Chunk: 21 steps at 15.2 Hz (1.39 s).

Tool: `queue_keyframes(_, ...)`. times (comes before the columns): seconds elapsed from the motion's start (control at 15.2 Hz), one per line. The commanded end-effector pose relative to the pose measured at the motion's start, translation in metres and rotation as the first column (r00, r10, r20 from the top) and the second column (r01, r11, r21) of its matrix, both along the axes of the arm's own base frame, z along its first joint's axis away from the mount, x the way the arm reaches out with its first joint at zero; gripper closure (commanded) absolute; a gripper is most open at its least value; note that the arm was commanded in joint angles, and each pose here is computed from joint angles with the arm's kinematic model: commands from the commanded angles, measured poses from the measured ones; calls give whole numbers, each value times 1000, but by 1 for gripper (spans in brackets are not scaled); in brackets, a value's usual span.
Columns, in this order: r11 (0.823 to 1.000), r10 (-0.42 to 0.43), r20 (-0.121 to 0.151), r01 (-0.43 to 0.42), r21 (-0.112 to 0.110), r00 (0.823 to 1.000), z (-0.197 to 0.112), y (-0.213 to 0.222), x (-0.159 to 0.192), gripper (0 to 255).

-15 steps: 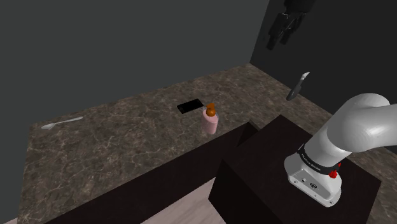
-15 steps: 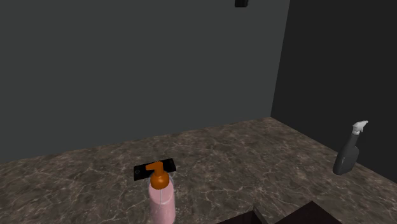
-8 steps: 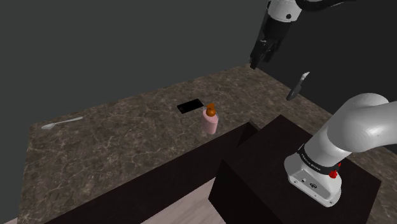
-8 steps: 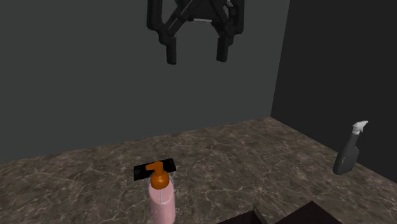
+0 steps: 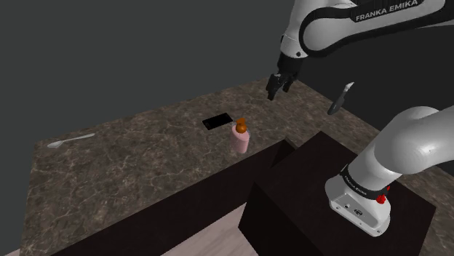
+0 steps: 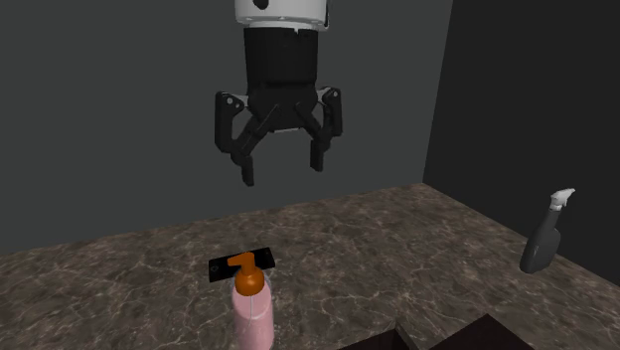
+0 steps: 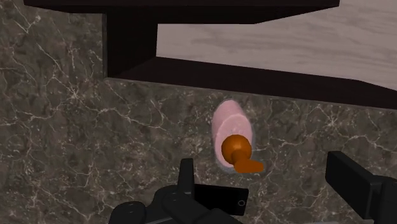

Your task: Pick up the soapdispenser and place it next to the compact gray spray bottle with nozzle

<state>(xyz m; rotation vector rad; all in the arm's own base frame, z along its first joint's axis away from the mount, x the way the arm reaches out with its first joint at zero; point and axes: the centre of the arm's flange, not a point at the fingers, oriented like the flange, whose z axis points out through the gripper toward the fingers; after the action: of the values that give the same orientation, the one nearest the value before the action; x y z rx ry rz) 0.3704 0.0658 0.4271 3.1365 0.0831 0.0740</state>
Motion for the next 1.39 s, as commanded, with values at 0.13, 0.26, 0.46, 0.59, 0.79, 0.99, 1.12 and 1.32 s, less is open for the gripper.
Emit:
queue_keyframes(0.13, 1000, 1, -9, -1, -7, 1000, -50, 8, 18, 0)
queue_keyframes(0.26, 1000, 1, -15, -1, -10, 1000, -75, 12, 26, 0)
queue_keyframes(0.46, 1000, 1, -24, -2, -16, 1000, -113, 18, 39, 0)
queue_keyframes(0.59, 1000, 2, -29, -2, -19, 1000, -138, 22, 47, 0)
queue_keyframes(0.79, 1000, 2, -38, -3, -24, 999, -176, 28, 60, 0)
queue_keyframes(0.99, 1000, 2, -47, -4, -30, 999, -213, 34, 71, 0)
queue_keyframes(1.12, 999, 2, -53, -4, -33, 999, -239, 37, 79, 0)
queue_keyframes(1.32, 999, 2, -58, -5, -37, 998, -264, 41, 87, 0)
